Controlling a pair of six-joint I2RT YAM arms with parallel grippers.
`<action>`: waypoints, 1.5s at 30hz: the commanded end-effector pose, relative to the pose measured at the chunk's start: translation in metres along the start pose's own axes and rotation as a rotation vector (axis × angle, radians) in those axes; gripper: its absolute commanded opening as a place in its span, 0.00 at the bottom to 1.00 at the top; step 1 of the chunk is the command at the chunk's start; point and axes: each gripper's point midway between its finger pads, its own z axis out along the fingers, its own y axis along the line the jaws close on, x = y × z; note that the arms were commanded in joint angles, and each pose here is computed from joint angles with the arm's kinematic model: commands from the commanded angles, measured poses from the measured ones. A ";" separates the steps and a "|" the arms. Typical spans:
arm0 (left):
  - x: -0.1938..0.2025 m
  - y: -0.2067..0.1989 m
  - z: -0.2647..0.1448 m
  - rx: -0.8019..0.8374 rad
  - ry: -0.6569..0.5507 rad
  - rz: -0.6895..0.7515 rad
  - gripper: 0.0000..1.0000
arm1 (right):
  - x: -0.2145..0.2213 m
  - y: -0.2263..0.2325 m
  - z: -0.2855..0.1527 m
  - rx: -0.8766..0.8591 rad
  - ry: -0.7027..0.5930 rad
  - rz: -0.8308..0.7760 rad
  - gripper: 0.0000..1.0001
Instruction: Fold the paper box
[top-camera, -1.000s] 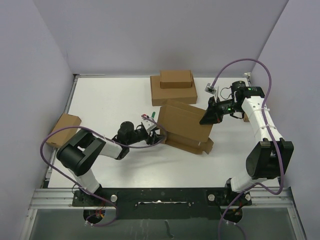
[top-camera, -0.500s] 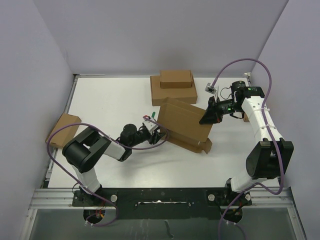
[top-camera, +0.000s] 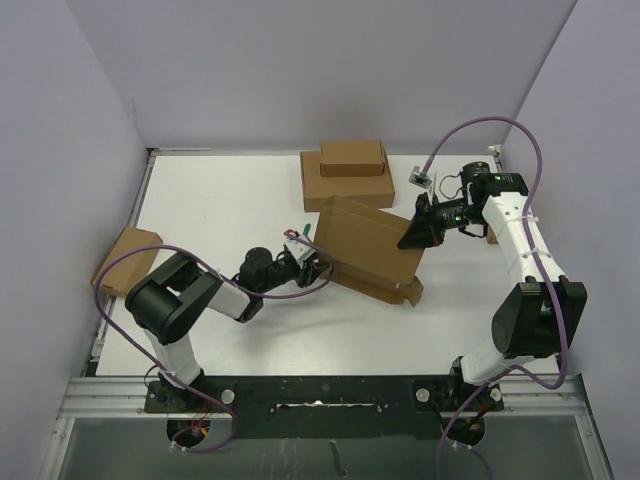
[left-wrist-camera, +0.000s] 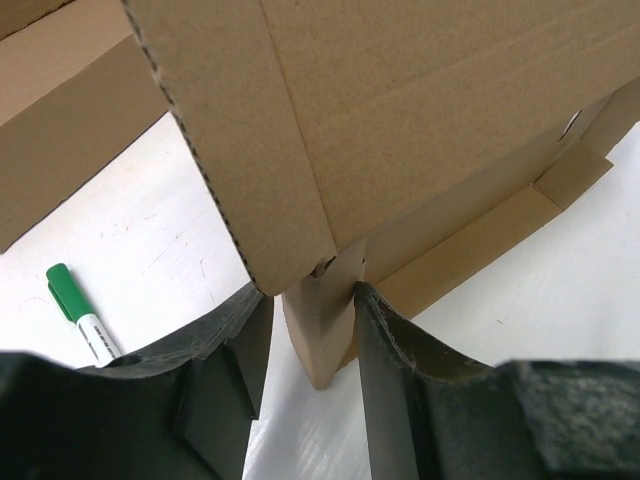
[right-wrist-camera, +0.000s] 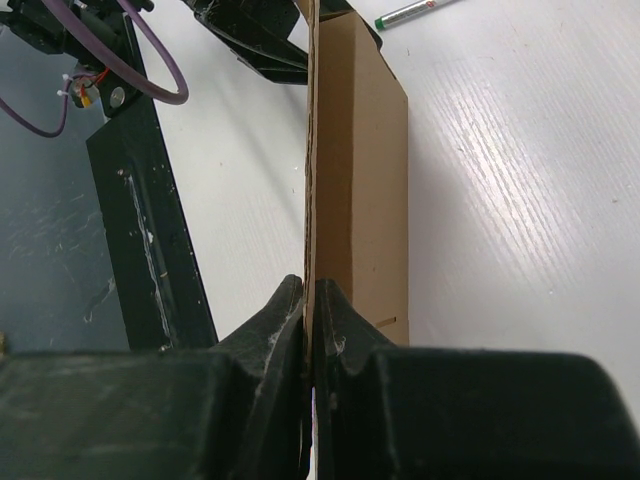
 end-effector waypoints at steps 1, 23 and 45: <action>-0.021 0.004 0.007 0.009 -0.081 0.009 0.36 | -0.002 0.005 0.001 -0.018 -0.003 -0.019 0.00; -0.013 0.018 0.013 -0.070 -0.082 -0.012 0.18 | -0.004 -0.002 0.005 -0.047 -0.004 0.017 0.00; 0.001 -0.007 -0.047 -0.153 0.357 -0.300 0.00 | -0.046 -0.011 -0.010 0.030 -0.117 0.009 0.00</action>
